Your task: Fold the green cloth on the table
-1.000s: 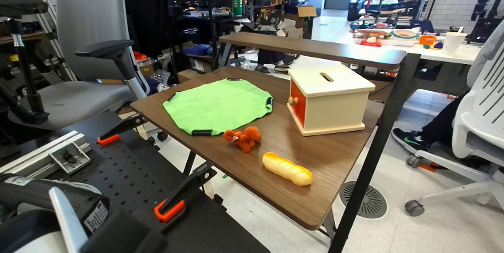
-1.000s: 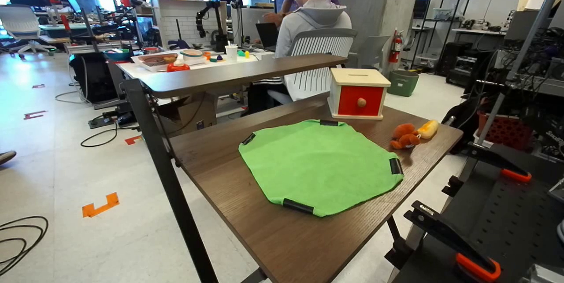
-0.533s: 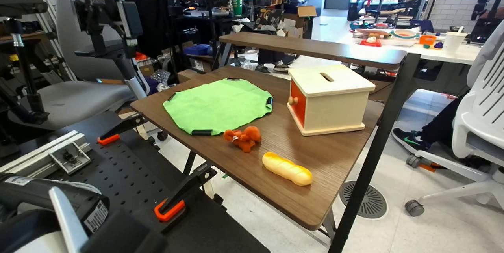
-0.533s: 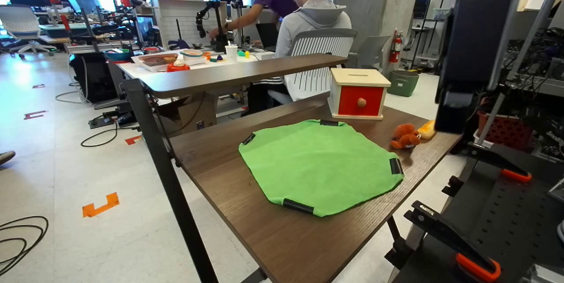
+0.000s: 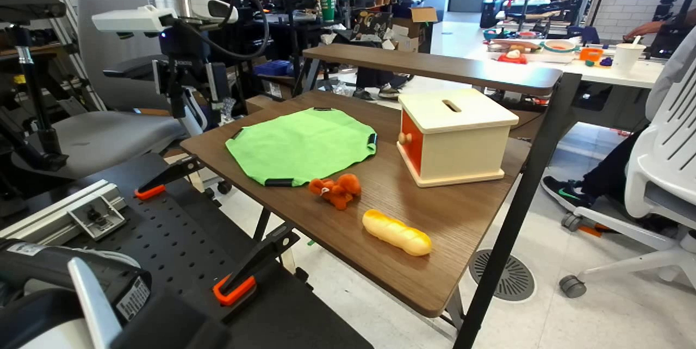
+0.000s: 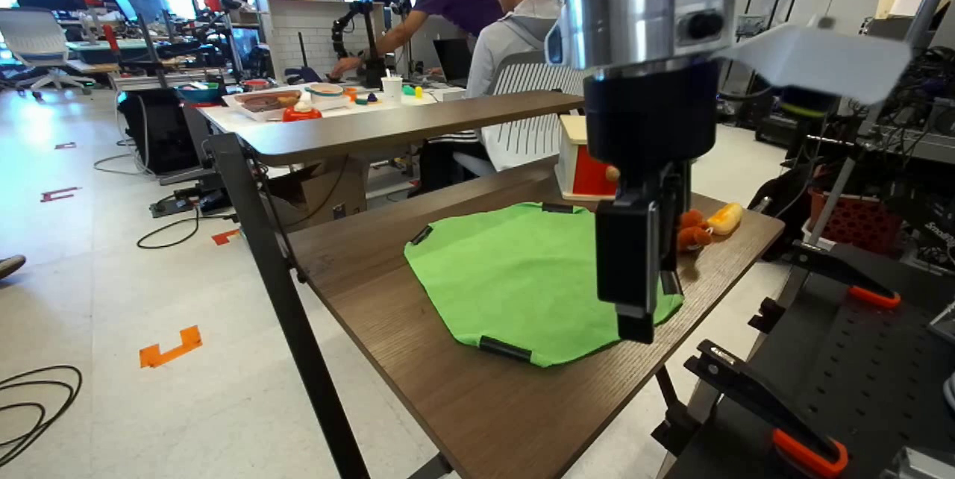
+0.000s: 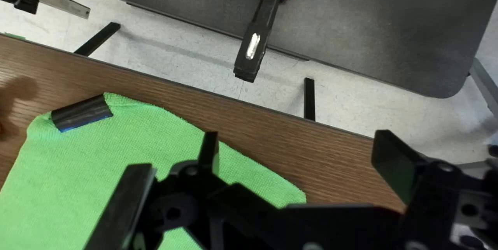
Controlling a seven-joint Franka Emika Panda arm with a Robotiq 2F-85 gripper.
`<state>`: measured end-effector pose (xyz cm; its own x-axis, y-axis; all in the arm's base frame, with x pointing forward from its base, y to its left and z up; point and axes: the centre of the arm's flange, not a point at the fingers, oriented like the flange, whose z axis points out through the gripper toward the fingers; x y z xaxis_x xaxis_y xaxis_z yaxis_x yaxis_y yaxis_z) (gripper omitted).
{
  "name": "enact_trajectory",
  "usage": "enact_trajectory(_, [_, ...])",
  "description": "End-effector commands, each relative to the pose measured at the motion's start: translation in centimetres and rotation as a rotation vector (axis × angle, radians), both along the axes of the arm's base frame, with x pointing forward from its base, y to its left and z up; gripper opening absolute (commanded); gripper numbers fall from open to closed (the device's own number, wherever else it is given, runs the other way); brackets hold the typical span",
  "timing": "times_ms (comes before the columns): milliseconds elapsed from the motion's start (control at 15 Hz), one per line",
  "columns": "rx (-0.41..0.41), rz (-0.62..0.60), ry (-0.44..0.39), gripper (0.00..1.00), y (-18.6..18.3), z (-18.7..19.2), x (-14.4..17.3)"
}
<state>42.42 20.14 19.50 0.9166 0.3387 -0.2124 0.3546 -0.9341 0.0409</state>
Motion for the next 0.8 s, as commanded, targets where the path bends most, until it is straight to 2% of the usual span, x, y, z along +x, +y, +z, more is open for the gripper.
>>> enact_trajectory(0, [-0.045,0.003,0.000,1.00,2.7,-3.0,2.6])
enact_trajectory(200, [-0.065,0.018,-0.026,1.00,4.3,-4.7,3.2])
enact_trajectory(733, [-0.042,0.128,-0.160,1.00,6.0,-7.5,5.0])
